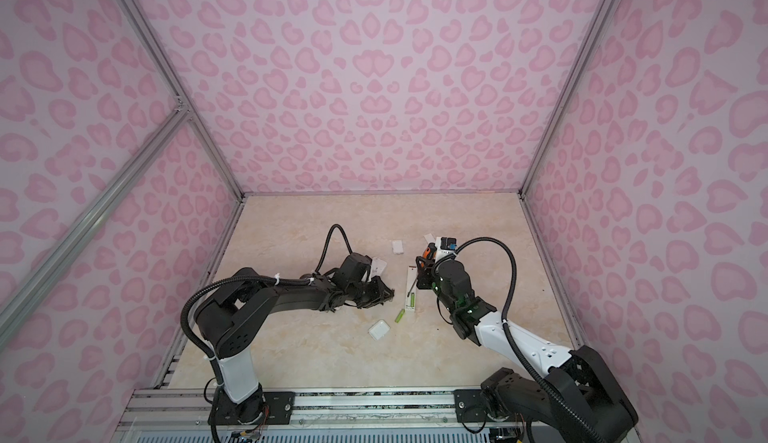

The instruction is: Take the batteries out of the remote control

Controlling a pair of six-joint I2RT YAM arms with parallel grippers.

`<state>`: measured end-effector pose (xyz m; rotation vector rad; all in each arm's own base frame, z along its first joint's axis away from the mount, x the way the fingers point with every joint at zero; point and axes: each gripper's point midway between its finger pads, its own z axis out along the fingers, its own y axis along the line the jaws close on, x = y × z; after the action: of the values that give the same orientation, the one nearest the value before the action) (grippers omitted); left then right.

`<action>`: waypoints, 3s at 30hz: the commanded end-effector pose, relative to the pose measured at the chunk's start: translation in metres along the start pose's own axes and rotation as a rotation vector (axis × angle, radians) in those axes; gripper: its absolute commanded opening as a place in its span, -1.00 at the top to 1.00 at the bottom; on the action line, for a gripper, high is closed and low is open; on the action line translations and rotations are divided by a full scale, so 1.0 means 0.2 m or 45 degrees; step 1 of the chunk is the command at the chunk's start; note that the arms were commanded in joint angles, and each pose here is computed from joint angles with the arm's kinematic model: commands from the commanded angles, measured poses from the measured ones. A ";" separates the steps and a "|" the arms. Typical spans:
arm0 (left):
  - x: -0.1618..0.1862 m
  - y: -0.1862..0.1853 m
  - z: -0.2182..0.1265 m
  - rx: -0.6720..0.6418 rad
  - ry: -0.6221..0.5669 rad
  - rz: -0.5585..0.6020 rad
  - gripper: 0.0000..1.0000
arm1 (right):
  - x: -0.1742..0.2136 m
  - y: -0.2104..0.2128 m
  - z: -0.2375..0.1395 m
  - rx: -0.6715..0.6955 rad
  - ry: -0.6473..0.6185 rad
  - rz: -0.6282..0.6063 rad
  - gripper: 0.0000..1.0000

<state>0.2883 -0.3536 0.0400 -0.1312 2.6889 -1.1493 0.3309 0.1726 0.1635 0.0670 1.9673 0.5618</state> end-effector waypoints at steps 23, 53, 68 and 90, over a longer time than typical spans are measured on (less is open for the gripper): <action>0.05 -0.12 0.06 0.004 0.057 0.092 0.46 | 0.08 0.02 0.04 0.120 0.068 -0.276 1.00; 0.13 -0.12 0.12 0.005 0.100 0.058 0.81 | 0.12 0.06 0.05 0.109 0.006 -0.296 1.00; 0.15 -0.16 0.11 0.072 0.102 0.005 0.90 | 0.17 0.09 0.05 0.188 0.002 -0.335 1.00; 0.11 -0.17 0.05 0.038 0.044 0.098 0.53 | 0.00 -0.01 -0.06 0.116 -0.166 -0.028 1.00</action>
<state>0.2646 -0.3919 0.0503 -0.0529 2.7039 -1.2420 0.3212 0.1700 0.1638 0.1157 1.8748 0.4353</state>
